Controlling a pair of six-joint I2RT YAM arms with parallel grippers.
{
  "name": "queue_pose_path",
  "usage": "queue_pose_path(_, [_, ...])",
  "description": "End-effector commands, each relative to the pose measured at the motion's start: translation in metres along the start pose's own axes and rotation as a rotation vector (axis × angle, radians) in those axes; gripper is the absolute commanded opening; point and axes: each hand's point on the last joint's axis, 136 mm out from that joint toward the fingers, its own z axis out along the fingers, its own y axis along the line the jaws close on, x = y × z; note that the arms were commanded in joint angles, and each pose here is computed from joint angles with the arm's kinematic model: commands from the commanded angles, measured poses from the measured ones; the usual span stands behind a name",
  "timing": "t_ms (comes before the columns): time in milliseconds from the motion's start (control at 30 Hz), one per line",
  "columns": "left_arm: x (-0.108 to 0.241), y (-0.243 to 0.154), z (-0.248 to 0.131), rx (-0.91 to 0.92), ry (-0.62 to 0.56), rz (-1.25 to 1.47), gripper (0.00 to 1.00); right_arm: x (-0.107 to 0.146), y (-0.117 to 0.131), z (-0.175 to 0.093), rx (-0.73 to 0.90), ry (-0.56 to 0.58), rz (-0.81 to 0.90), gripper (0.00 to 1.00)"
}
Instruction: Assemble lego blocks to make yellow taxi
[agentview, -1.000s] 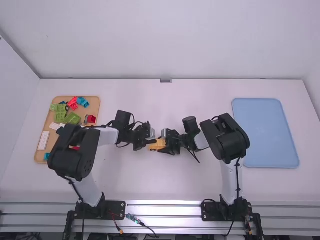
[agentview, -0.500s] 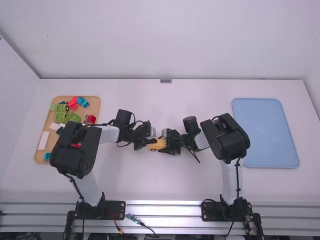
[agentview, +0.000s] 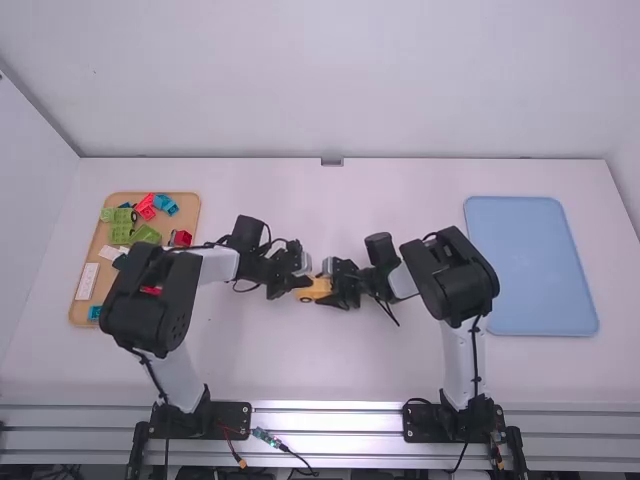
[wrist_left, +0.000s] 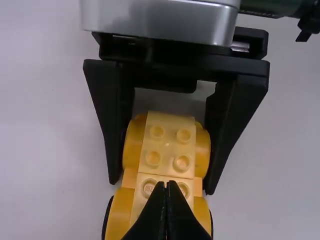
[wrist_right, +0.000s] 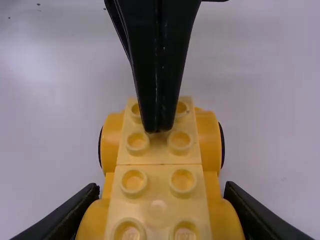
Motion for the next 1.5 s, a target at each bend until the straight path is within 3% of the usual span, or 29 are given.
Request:
queue_pose_path(0, [-0.028,0.02,-0.022,-0.074,-0.014,0.064,0.02,0.003,-0.006,0.003,0.012,0.01,-0.003,0.49])
queue_pose_path(200, [-0.047,0.046,-0.056,-0.188,0.078,0.07,0.02,0.006,-0.013,0.003,0.045,0.034,-0.016,0.5])
queue_pose_path(300, [-0.045,0.065,-0.072,-0.257,0.128,-0.005,0.25,0.006,-0.016,0.001,0.056,0.029,-0.022,0.52])
queue_pose_path(400, [-0.043,0.071,-0.082,-0.278,0.141,-0.038,0.36,0.007,-0.018,-0.001,0.063,0.029,-0.018,0.55])
queue_pose_path(467, [-0.04,0.077,-0.092,-0.301,0.135,-0.06,0.69,0.008,-0.02,-0.004,0.07,0.03,-0.006,0.62])
queue_pose_path(533, [-0.038,0.081,-0.097,-0.319,0.129,-0.086,0.79,0.009,-0.021,-0.006,0.072,0.026,-0.004,0.64])
queue_pose_path(567, [-0.035,0.087,-0.106,-0.345,0.121,-0.128,0.99,0.01,-0.023,-0.008,0.076,0.028,0.002,0.69])
queue_pose_path(800, [-0.025,0.107,-0.138,-0.432,0.088,-0.283,0.99,0.012,-0.021,-0.008,0.064,0.039,0.027,0.84])
queue_pose_path(1000, [-0.012,0.127,-0.187,-0.541,0.05,-0.452,0.99,0.014,-0.024,-0.01,0.057,0.053,0.065,0.99])
queue_pose_path(1167, [0.003,0.138,-0.235,-0.636,0.011,-0.611,0.99,0.016,-0.028,-0.023,0.074,0.064,0.108,0.99])
queue_pose_path(1467, [0.07,0.147,-0.309,-1.003,0.061,-1.111,0.99,-0.004,-0.027,-0.061,0.122,0.086,0.126,0.99])
